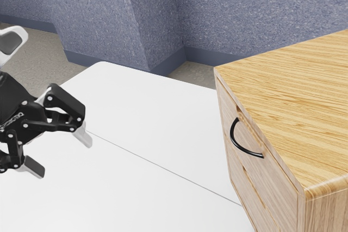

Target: Pull the drawer handle with one arm to open the drawer

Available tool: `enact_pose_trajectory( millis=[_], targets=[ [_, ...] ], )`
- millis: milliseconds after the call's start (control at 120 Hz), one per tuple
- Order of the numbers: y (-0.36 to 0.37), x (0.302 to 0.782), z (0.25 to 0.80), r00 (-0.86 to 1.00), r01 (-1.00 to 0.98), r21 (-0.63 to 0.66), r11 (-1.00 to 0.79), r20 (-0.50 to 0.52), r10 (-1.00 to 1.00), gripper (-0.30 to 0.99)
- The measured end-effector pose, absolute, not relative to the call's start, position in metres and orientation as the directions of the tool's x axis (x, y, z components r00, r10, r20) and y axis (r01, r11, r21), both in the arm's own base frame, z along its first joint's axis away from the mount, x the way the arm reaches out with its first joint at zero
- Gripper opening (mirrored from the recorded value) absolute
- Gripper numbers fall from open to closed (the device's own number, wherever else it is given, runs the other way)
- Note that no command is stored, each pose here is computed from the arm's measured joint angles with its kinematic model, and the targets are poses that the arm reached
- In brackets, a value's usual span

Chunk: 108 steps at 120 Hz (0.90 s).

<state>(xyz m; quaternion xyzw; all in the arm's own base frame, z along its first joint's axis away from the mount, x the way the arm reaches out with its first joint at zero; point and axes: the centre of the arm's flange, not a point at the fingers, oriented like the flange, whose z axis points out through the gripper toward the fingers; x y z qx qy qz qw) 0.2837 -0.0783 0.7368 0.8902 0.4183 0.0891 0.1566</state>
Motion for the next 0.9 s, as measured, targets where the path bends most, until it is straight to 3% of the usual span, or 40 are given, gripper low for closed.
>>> enact_pose_trajectory(
  millis=[250,600,900],
  targets=[
    [-0.112,0.302,0.723,0.621,0.736,0.338,-0.586,0.007,0.784,0.69],
    [-0.063,0.343,0.719,0.483,0.82,0.344,-0.457,0.011,0.876,0.69],
    [-0.095,0.356,0.714,0.538,0.78,0.364,-0.509,0.024,0.842,0.69]
  ],
)
